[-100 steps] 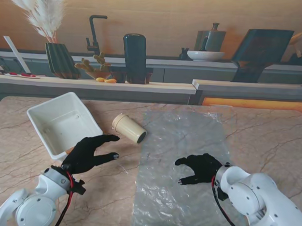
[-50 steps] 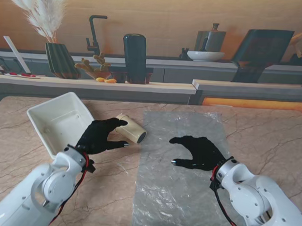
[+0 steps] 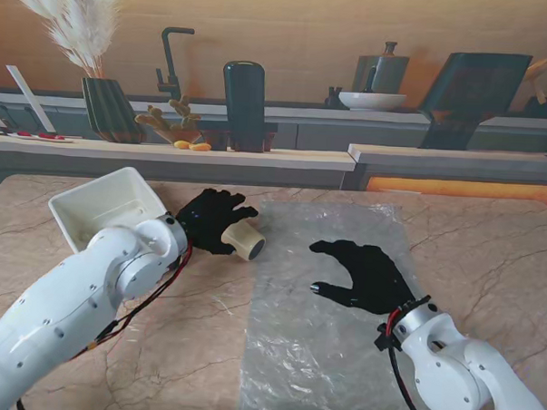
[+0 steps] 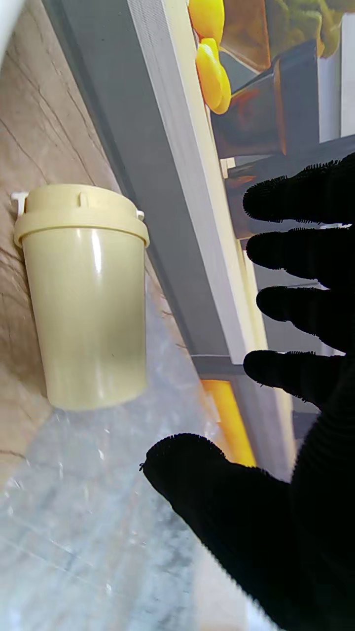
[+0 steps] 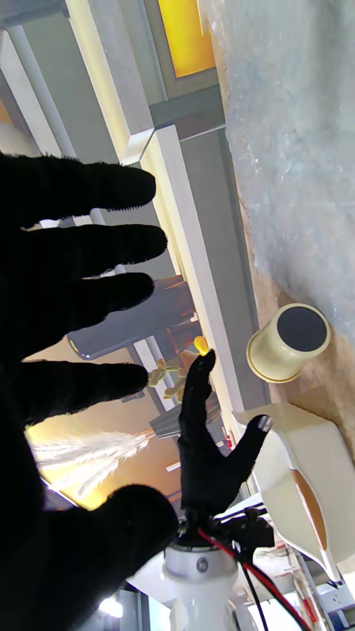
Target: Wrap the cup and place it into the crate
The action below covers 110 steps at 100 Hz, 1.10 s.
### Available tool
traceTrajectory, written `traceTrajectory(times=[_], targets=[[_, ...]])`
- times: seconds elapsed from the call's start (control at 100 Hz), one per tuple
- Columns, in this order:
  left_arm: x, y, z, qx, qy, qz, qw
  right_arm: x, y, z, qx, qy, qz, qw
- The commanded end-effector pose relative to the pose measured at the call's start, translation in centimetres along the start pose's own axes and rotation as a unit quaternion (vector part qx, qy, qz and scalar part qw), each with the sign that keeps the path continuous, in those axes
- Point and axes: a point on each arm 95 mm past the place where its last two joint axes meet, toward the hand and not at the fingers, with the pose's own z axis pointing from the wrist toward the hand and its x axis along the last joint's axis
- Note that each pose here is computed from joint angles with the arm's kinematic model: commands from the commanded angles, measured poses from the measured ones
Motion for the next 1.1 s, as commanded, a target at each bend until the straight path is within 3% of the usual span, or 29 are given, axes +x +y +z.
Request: traceTrajectory(times=[0.0,0.13,0.47,0.73,1.09], targets=[[-0.9,-0.6,0.7,-0.007,-0.008,-0.009,0.9999,0.1,-0.1,-0.3,-0.005,-0.002,0.002,1.0000],[-1.5,-0.1,2.7,-0.042,-0.023,0.011,0.9988,0.0,-0.1,-0.6,-0.015,-0.009,0.001,0.9998],[-2.0,3.2,6.4,-0.134,-0.047,0.005,0.9899,-0.2,-0.1,-0.5,-0.012,-0.017,0.005,0.9998],[-1.6,6.6,7.9,-0.157,-0.040,0.043,0.9858,-0.2,-0.1,-0.6,-0.013,-0.020,0.006,0.9997],[-0.7,9.4,8.5,-0.141,-0.025,0.038,0.9890,-0.3,0.0,-0.7,-0.016,-0.026,0.008,0.9995]])
